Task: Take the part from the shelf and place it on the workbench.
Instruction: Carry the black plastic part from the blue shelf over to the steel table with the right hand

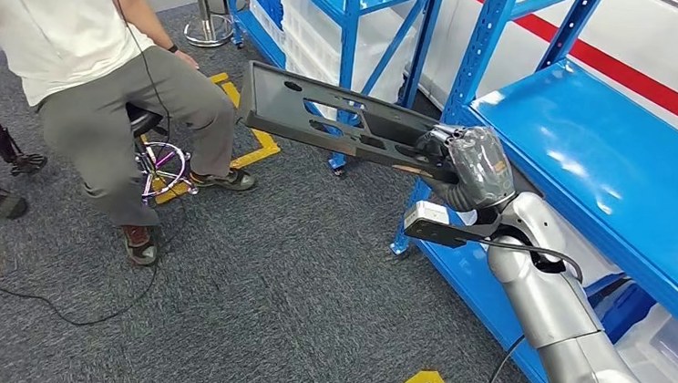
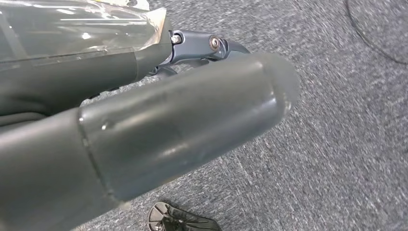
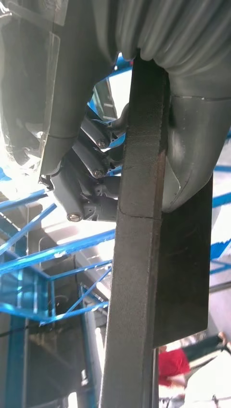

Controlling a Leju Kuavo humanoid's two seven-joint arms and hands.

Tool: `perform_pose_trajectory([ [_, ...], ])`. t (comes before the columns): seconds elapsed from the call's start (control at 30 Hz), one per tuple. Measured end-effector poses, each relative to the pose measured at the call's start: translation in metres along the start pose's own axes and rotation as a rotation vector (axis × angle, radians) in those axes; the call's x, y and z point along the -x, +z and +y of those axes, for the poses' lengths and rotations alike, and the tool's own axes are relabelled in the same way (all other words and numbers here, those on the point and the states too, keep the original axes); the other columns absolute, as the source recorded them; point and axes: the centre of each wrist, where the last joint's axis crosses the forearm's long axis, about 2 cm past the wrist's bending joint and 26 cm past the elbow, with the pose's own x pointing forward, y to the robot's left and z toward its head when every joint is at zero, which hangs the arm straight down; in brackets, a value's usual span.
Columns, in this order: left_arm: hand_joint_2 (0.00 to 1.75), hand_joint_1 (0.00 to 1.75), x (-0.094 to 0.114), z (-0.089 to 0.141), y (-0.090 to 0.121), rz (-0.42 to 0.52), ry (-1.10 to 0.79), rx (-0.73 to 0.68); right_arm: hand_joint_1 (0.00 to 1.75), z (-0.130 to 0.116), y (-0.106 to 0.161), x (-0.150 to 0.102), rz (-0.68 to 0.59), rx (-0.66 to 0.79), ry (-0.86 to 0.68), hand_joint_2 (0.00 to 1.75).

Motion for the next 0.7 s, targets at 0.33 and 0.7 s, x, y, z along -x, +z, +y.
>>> perform_pose_trajectory([
  [0.33,0.00,0.00,0.0025,0.0009,0.0014,0.003,-0.008,0.003,1.66,0.0013,-0.0008,-0.0027,-0.008,0.004,0.005,1.75],
  [0.7,0.00,0.00,0.0002,-0.0002,0.0002,-0.002,-0.007,0.003,1.66,-0.0052,-0.0048,-0.0004,-0.015,0.009,0.018,1.75],
])
